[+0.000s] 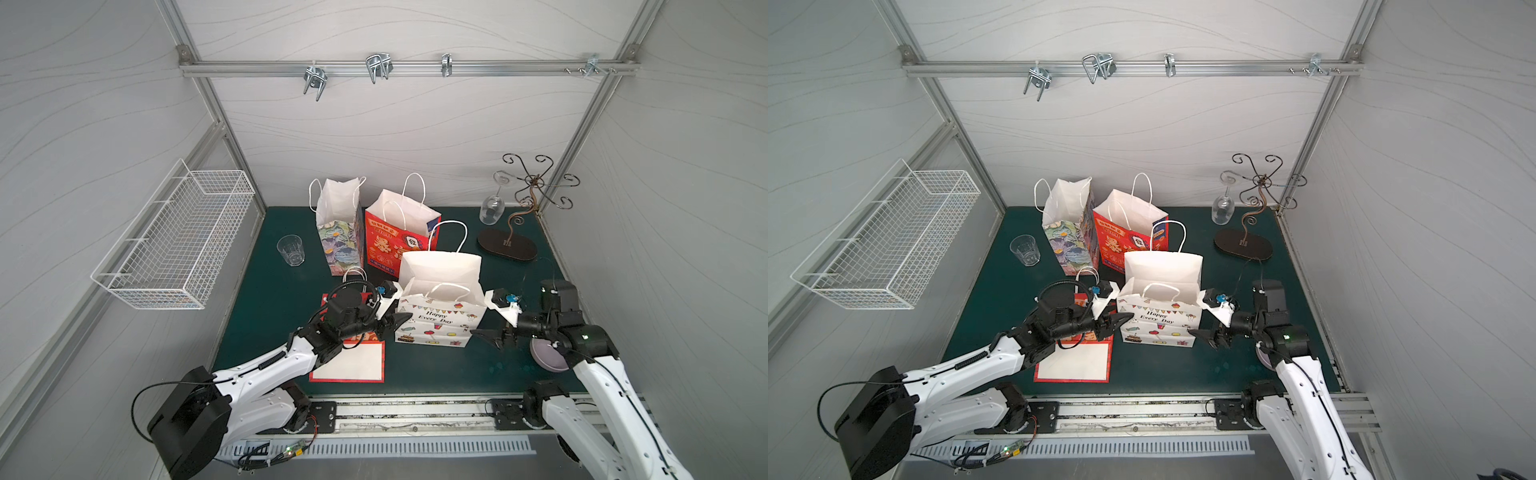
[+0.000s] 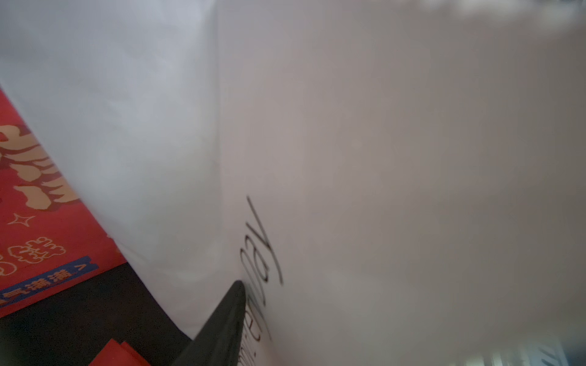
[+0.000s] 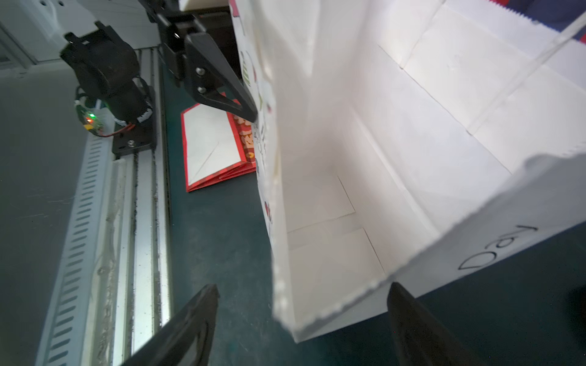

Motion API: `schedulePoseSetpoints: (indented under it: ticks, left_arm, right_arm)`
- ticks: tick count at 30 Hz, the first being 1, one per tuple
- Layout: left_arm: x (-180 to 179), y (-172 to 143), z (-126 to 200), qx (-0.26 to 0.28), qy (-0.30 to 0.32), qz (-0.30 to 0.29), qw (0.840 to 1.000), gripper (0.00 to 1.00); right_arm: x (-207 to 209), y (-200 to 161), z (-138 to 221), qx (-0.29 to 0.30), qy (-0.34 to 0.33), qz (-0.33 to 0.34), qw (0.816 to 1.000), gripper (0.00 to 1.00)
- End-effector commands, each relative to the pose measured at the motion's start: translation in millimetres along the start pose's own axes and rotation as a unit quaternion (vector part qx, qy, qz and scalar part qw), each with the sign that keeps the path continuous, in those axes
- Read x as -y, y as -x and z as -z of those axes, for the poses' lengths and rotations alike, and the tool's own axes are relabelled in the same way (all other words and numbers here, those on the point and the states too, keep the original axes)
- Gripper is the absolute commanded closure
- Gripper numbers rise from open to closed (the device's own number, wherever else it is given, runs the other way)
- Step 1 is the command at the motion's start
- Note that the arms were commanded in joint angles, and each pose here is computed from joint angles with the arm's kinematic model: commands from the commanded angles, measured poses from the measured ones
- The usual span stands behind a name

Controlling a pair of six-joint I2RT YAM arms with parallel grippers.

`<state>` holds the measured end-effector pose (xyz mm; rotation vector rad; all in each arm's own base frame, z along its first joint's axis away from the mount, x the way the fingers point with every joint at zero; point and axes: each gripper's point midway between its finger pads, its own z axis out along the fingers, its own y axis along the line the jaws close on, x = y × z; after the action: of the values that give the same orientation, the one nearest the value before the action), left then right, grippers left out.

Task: Put away the paper bag
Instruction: Press the paper bag at the center of the board.

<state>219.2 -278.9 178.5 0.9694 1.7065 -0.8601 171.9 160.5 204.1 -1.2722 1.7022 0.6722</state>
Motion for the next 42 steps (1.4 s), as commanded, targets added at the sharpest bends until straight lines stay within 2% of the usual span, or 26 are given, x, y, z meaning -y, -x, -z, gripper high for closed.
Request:
schedulePoseSetpoints:
  ticks: [1, 4, 6, 7, 15, 24, 29, 34, 42]
  left_arm:
    - [12, 34, 5, 0.05, -0.034, -0.025, 0.998, 0.51]
    - [8, 17, 5, 0.025, -0.028, 0.008, 0.999, 0.39]
    - [1, 4, 5, 0.017, -0.016, 0.039, 0.999, 0.33]
    - [-3, 5, 6, 0.029, -0.007, 0.045, 0.999, 0.32]
    - [-10, -35, 1, 0.021, 0.005, 0.121, 0.992, 0.27]
    - [-11, -61, -20, 0.004, -0.014, 0.133, 0.991, 0.24]
    - [-15, -62, -36, 0.014, -0.024, 0.144, 0.989, 0.25]
    - [-7, -43, -46, 0.037, -0.062, 0.126, 0.989, 0.3]
    - [12, -2, -30, 0.076, -0.1, 0.073, 0.989, 0.41]
  right_arm:
    - [1, -8, -2, -0.006, 0.001, -0.016, 1.0, 0.17]
    - [-11, 0, -5, 0.019, 0.045, -0.033, 0.998, 0.18]
    - [-10, -1, -7, 0.022, 0.046, -0.039, 0.998, 0.18]
    - [-9, -1, -7, 0.024, 0.042, -0.037, 0.998, 0.18]
    - [-5, -4, -9, 0.028, 0.028, -0.03, 0.999, 0.19]
    - [-11, 0, -10, 0.04, 0.051, -0.035, 0.997, 0.2]
    - [-12, -5, -12, 0.039, 0.053, -0.037, 0.997, 0.21]
    - [-16, -7, -12, 0.039, 0.056, -0.038, 0.997, 0.21]
    - [-19, -5, -10, 0.044, 0.059, -0.03, 0.997, 0.22]
